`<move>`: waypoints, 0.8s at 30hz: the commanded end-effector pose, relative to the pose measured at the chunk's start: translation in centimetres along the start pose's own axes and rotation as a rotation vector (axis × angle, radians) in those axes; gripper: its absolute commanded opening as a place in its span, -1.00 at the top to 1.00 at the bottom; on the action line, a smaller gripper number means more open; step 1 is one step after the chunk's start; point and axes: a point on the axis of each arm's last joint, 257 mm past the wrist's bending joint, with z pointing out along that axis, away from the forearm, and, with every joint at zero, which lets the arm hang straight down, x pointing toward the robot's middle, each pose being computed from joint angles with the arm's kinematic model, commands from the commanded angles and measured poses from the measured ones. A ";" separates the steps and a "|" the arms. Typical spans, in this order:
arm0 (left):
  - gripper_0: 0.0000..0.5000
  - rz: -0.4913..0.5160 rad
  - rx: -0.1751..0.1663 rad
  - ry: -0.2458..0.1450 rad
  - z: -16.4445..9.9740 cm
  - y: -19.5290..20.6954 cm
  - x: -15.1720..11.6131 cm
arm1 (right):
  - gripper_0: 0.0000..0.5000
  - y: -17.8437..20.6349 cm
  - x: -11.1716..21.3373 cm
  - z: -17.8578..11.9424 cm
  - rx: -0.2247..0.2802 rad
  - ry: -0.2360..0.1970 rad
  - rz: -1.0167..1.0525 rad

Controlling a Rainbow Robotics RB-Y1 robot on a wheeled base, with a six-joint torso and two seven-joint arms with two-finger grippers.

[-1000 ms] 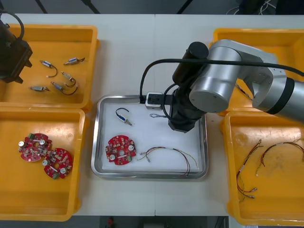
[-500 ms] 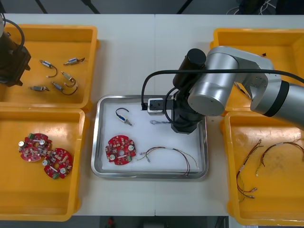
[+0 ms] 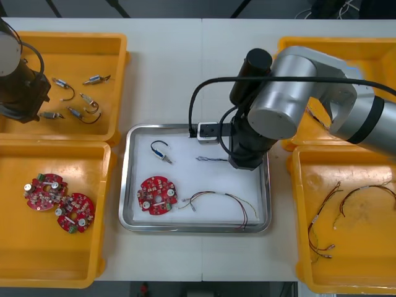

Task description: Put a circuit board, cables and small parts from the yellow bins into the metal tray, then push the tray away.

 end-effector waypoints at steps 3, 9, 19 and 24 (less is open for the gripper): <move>-1.00 0.071 0.040 0.010 -0.4 -2.1 0.8 | -1.00 -3.5 -1.1 -6.2 0.035 -0.081 0.077; -1.00 0.067 0.058 0.012 0.6 -2.4 0.7 | -1.00 -4.4 1.0 -9.1 0.034 -0.124 0.188; -1.00 0.128 0.037 0.003 1.9 -1.5 1.5 | -1.00 -4.8 6.7 -12.6 0.068 -0.156 0.483; -1.00 0.147 0.022 -0.002 2.4 -1.0 1.6 | -1.00 -4.2 9.6 -13.2 0.076 -0.142 0.636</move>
